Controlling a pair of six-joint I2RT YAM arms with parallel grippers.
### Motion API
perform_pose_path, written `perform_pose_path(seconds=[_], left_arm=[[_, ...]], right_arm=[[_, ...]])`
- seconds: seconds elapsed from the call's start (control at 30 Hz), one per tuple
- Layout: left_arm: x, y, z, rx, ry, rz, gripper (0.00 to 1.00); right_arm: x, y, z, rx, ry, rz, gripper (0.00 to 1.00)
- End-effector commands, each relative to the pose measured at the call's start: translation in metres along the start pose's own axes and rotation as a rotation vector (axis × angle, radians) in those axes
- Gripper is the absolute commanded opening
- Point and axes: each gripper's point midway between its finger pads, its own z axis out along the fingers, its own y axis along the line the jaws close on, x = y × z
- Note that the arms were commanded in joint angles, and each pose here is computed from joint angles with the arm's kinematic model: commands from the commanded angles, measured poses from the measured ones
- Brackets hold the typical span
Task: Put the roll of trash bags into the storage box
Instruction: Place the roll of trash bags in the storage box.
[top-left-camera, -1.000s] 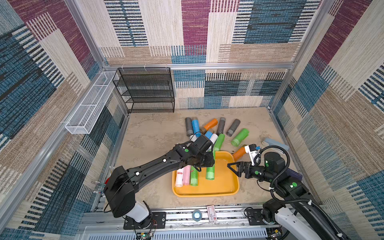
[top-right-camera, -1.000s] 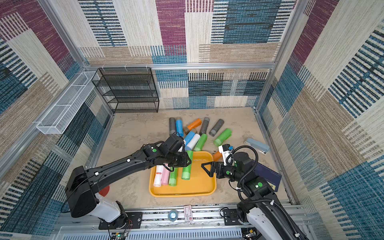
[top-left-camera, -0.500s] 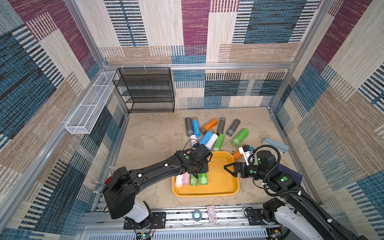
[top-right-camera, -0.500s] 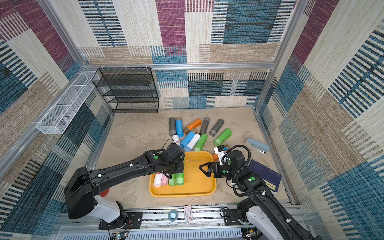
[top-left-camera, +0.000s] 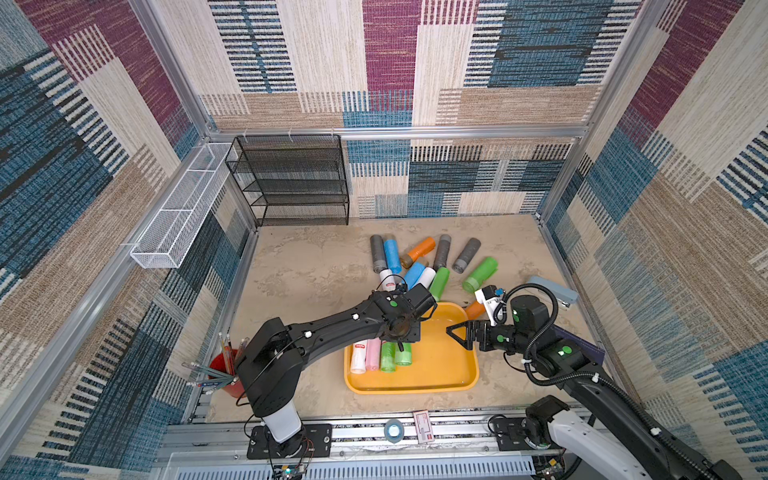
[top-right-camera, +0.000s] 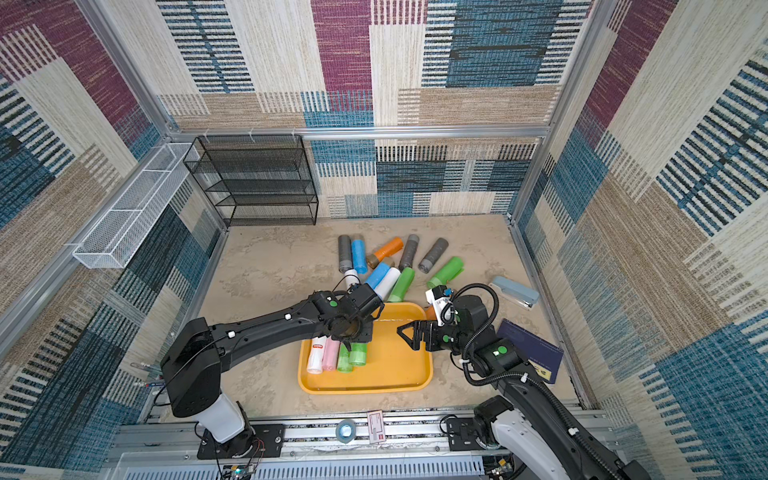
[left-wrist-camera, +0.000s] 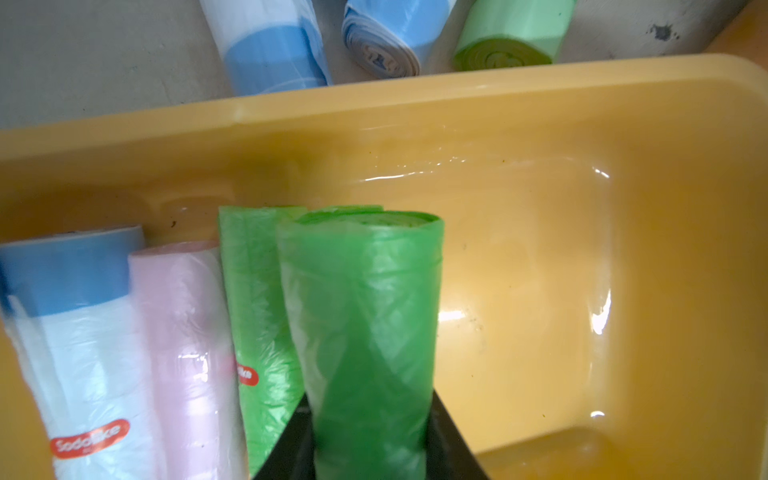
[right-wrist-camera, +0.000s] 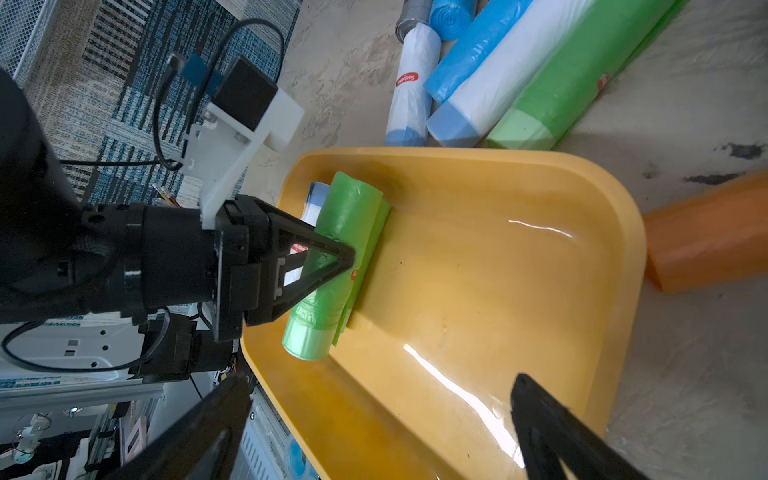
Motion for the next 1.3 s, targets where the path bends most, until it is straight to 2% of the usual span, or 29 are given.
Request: perform_pose_path(seconds=[0.0,0.67,1.27], left_arm=[[-0.001,0.003,0.001,-0.027,0.000,0.040,0.35],[0.002,0.011,0.018,-0.125,0.016,0.054,0.35],[0.009,0.029,0.035,-0.243,0.037,0.006,0.35]], right_arm=[[-0.011,0.001,-0.004,0.019,-0.040,-0.035,0.99],[-0.011,0.003,-0.006,0.001,-0.045,-0.044,0.99],[-0.010,0.004,-0.005,-0.006,-0.044,-0.043,0.99]])
